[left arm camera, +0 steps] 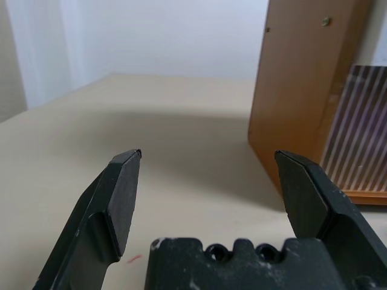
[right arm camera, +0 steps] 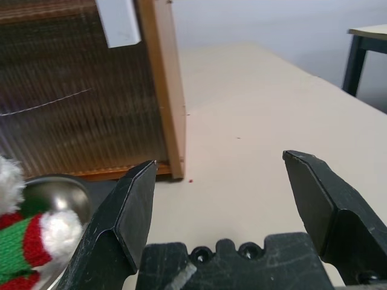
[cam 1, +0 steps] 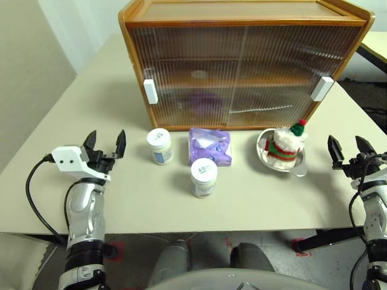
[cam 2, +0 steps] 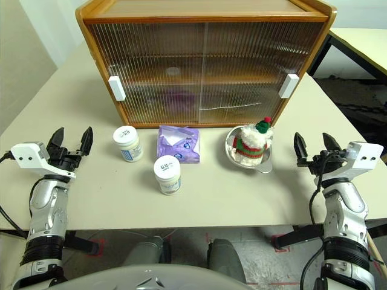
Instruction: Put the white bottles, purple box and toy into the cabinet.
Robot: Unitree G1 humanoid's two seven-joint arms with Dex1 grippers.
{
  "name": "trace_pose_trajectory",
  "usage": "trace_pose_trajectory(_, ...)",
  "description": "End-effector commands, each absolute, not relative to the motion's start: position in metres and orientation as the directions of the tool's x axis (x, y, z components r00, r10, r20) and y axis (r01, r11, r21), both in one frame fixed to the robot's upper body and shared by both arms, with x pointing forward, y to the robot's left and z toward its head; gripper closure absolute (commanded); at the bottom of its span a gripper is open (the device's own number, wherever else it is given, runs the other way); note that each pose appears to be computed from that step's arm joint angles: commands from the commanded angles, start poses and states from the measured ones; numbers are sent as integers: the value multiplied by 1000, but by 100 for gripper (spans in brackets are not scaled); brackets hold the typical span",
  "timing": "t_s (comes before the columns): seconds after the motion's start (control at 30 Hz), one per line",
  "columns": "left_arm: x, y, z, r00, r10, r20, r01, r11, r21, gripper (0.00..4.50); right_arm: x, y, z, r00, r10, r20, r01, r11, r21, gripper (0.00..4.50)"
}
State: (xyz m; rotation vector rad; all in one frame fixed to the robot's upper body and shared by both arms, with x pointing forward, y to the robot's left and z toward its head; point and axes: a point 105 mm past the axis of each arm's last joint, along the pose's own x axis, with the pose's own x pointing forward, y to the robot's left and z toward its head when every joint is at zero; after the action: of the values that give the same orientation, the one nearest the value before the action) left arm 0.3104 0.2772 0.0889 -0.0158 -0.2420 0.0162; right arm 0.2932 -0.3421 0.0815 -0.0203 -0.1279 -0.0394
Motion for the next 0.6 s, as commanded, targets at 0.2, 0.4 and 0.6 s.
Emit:
trace_pose_trajectory(0.2, 326, 271, 99, 969, -5, 245, 6, 1000, -4, 1, 293, -337, 89, 984, -49, 172, 51, 999, -10, 0)
trace_pose_trajectory(0.4, 327, 270, 105, 966, -7, 258, 8, 1000, -2, 1, 296, -342, 98, 981, -48, 187, 53, 998, -23, 0)
trace_pose_trajectory(0.6, 327, 270, 107, 965, -9, 262, 9, 1000, -2, 1, 290, -350, 137, 962, -11, 275, 28, 998, -56, 0)
